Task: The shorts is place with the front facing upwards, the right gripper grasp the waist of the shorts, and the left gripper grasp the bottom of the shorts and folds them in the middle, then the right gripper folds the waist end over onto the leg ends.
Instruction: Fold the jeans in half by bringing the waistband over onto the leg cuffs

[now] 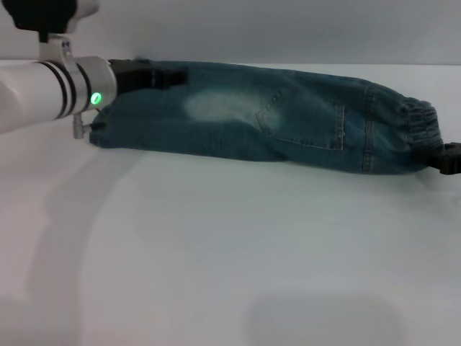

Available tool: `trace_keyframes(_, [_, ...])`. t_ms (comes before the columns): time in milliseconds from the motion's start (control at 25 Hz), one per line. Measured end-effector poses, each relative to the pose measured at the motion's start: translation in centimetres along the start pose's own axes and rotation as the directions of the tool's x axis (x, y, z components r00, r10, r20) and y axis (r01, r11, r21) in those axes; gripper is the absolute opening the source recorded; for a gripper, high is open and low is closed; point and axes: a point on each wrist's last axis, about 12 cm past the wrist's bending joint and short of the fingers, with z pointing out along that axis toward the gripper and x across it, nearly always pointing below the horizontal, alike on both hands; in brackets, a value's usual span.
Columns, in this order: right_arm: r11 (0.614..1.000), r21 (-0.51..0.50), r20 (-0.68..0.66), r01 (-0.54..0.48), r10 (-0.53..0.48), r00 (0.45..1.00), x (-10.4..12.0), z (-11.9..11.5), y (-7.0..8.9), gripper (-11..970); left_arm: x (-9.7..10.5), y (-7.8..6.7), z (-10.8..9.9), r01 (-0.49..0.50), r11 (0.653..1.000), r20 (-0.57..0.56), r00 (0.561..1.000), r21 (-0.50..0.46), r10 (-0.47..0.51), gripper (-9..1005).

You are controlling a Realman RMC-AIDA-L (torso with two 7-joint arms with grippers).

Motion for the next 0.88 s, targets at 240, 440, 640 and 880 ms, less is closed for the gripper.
trace_keyframes(240, [0.998,-0.064,0.010,-0.010,0.011,1.000,0.2,-3.3,0.0,249,0.3,-2.1,0.7,-0.079,0.996,0.010,0.997,0.046,0.079,813])
trace_keyframes(440, [0.991,-0.136,0.014,-0.003,0.005,1.000,-0.8,-6.4,0.4,130,0.5,-3.6,1.3,-0.122,0.990,0.012,0.993,0.066,0.121,813])
trace_keyframes(640, [0.982,-0.189,0.008,-0.005,0.007,1.000,-1.9,-9.4,0.6,22,1.0,-5.3,1.9,-0.167,0.983,0.018,0.986,0.070,0.166,813])
trace_keyframes(880, [0.977,-0.215,0.035,0.000,0.007,0.999,-3.3,-13.0,0.7,14,1.9,-7.4,2.3,-0.230,0.970,0.032,0.973,0.076,0.228,813])
